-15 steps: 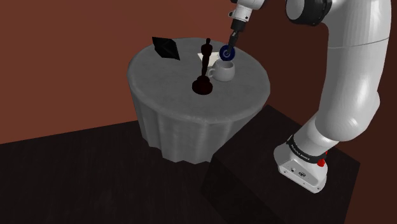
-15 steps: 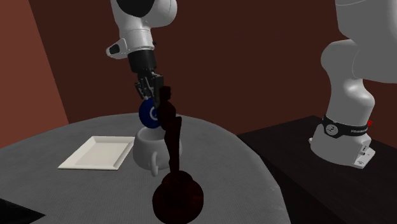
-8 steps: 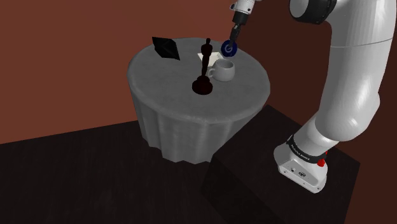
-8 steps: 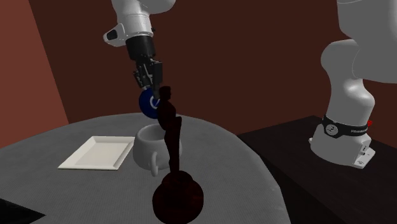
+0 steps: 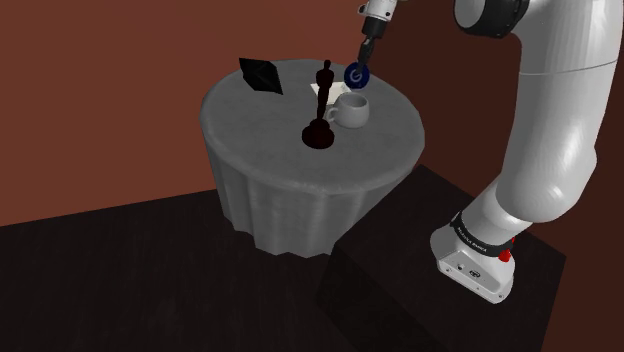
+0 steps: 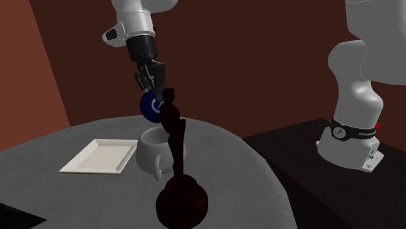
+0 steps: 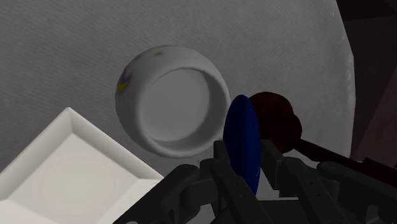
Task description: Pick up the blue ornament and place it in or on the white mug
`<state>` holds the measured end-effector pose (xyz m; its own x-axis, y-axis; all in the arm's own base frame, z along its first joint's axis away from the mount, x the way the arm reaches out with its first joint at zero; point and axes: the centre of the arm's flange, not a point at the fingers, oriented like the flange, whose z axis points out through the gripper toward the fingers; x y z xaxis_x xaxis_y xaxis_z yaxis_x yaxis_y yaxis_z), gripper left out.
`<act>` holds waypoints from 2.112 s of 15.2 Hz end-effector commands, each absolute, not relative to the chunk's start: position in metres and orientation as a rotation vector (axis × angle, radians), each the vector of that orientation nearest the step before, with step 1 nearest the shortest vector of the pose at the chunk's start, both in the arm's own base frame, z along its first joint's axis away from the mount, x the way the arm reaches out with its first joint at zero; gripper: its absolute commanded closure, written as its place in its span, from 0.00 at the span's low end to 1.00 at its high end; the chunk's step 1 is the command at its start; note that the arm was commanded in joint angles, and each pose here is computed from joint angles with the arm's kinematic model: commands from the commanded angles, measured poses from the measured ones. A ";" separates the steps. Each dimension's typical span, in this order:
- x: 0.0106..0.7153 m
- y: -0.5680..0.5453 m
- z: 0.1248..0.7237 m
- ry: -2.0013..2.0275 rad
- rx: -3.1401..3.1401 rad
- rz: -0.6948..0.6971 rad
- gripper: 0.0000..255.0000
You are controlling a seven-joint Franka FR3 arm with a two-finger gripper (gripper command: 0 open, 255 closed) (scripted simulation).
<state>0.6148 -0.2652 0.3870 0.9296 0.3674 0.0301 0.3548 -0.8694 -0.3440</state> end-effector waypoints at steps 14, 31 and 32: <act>0.615 -0.266 0.324 -0.529 -2.740 0.051 1.00; 0.620 -0.282 0.371 -0.529 -2.740 0.051 0.00; 0.620 -0.282 0.371 -0.529 -2.740 0.051 0.00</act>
<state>0.6204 -0.2819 0.3702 0.9297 0.3671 0.0306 0.3547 -0.8696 -0.3434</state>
